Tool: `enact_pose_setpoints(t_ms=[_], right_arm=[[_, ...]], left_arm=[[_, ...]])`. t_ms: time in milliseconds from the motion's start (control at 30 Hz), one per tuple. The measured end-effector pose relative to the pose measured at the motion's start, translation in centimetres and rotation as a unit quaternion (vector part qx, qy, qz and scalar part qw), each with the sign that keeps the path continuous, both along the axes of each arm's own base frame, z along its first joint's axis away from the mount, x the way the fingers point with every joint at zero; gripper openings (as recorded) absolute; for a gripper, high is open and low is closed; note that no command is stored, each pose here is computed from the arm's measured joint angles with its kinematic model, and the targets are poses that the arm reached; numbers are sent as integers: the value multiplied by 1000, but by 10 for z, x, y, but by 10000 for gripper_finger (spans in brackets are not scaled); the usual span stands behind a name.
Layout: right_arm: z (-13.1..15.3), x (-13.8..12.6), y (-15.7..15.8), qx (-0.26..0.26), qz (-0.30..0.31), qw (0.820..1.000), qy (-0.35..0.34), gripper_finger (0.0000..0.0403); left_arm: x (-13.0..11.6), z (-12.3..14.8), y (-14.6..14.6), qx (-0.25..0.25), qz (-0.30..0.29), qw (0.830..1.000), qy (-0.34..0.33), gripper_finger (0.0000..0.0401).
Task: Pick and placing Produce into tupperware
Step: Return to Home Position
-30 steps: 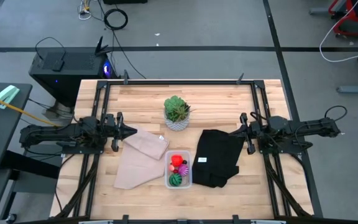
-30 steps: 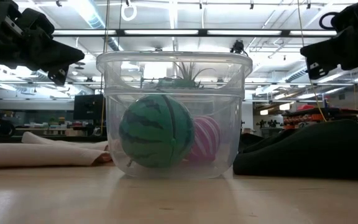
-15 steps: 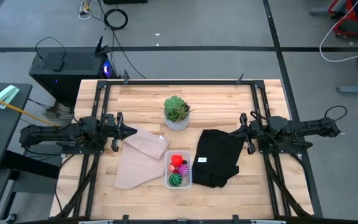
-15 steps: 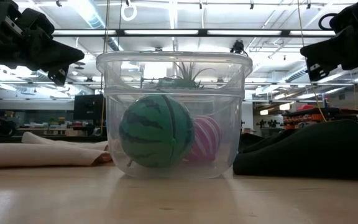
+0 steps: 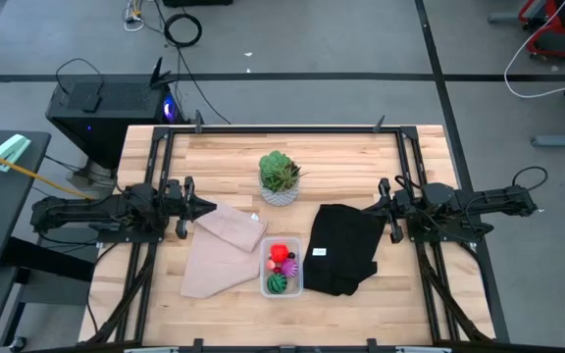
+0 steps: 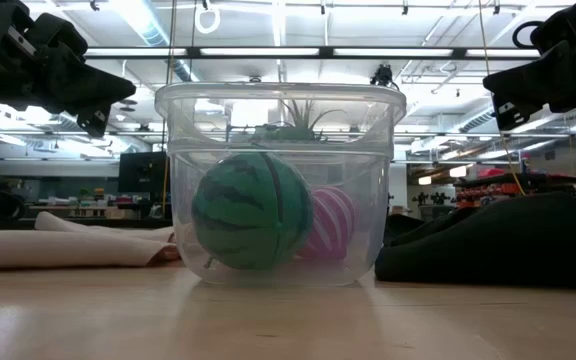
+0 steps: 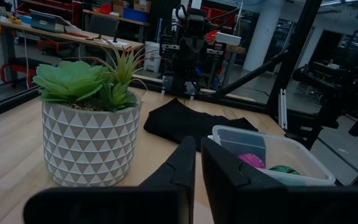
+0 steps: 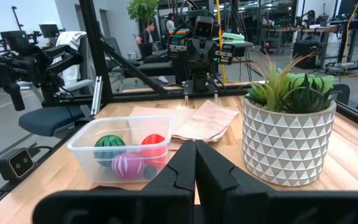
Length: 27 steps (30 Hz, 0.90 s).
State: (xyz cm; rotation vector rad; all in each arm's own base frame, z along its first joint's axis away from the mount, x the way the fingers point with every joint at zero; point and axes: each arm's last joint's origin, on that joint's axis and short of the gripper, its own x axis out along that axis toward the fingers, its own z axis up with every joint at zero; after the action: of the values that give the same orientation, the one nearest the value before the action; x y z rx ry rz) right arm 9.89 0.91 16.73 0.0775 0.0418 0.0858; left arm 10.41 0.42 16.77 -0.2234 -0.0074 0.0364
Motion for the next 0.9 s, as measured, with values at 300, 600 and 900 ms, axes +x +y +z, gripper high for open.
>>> enact_pose_setpoints(t_ms=[300, 600, 900], right_arm=[[0, 0, 0, 0, 0, 1000, 0, 13], [0, 0, 0, 0, 0, 1000, 0, 14], [0, 0, 0, 0, 0, 1000, 0, 14]], left_arm=[[0, 0, 0, 0, 0, 1000, 0, 33], [0, 0, 0, 0, 0, 1000, 0, 39], [0, 0, 0, 0, 0, 1000, 0, 28]])
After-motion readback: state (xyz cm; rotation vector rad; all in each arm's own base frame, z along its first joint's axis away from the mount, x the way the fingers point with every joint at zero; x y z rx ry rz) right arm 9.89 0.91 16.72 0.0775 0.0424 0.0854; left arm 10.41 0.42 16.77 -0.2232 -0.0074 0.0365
